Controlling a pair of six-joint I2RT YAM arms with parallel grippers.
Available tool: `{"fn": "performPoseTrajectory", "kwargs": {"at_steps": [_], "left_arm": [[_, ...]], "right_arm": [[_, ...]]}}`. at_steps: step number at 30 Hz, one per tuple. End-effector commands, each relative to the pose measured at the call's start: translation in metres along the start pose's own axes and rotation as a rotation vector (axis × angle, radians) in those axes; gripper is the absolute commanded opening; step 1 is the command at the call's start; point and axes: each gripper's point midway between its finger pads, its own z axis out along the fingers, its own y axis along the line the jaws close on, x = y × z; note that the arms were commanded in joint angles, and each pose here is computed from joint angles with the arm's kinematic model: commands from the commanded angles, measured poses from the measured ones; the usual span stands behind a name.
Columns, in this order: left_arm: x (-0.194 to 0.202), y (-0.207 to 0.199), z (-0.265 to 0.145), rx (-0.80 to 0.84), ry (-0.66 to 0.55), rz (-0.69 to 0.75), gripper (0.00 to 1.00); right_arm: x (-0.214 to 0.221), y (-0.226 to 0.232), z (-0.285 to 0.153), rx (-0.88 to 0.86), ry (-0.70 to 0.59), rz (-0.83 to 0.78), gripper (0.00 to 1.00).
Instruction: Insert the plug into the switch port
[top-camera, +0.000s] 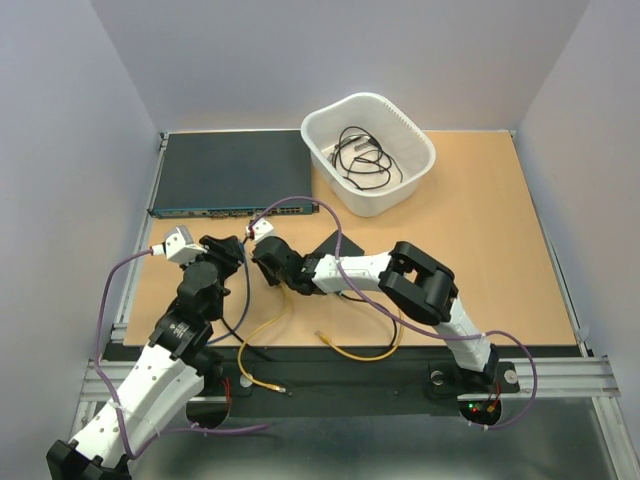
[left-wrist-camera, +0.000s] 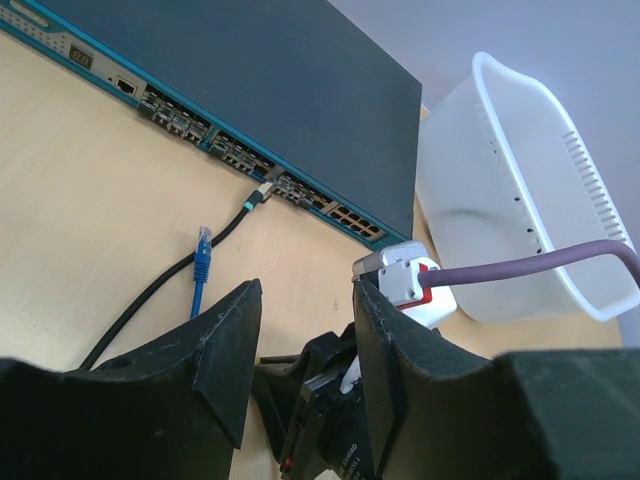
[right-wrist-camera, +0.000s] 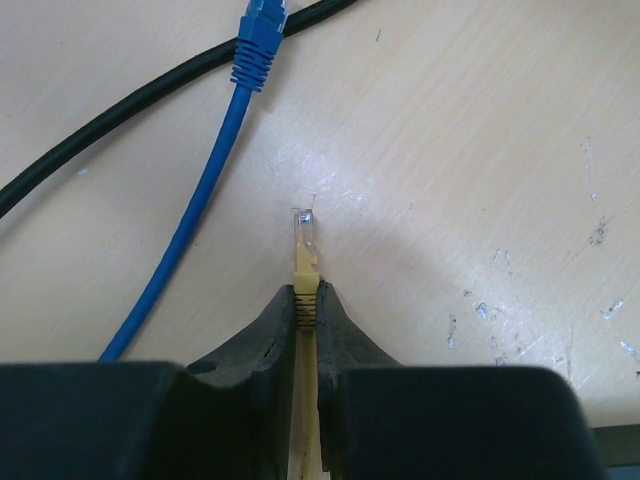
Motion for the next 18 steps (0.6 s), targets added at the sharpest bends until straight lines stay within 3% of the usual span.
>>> {"fn": "performPoseTrajectory", "kwargs": {"at_steps": [1,5,10,12,18], "left_arm": [[-0.006,0.0,0.0,0.007,-0.034,-0.011,0.52],[-0.003,-0.005,-0.002,0.047,-0.024,-0.002,0.52],[-0.003,-0.036,-0.011,0.23,-0.008,-0.004,0.5],[-0.002,-0.056,-0.018,0.35,0.001,-0.003,0.45],[0.0,-0.117,-0.06,0.757,0.048,-0.023,0.44]], "right_arm": [[0.002,0.007,-0.006,-0.029,-0.01,0.009,0.0],[-0.021,0.009,-0.035,-0.085,-0.089,0.025,0.01],[-0.045,0.017,-0.086,-0.222,-0.191,0.069,0.01],[-0.07,0.027,-0.119,-0.317,-0.264,0.096,0.01],[-0.067,0.036,-0.193,-0.611,-0.341,0.11,0.01]]}}
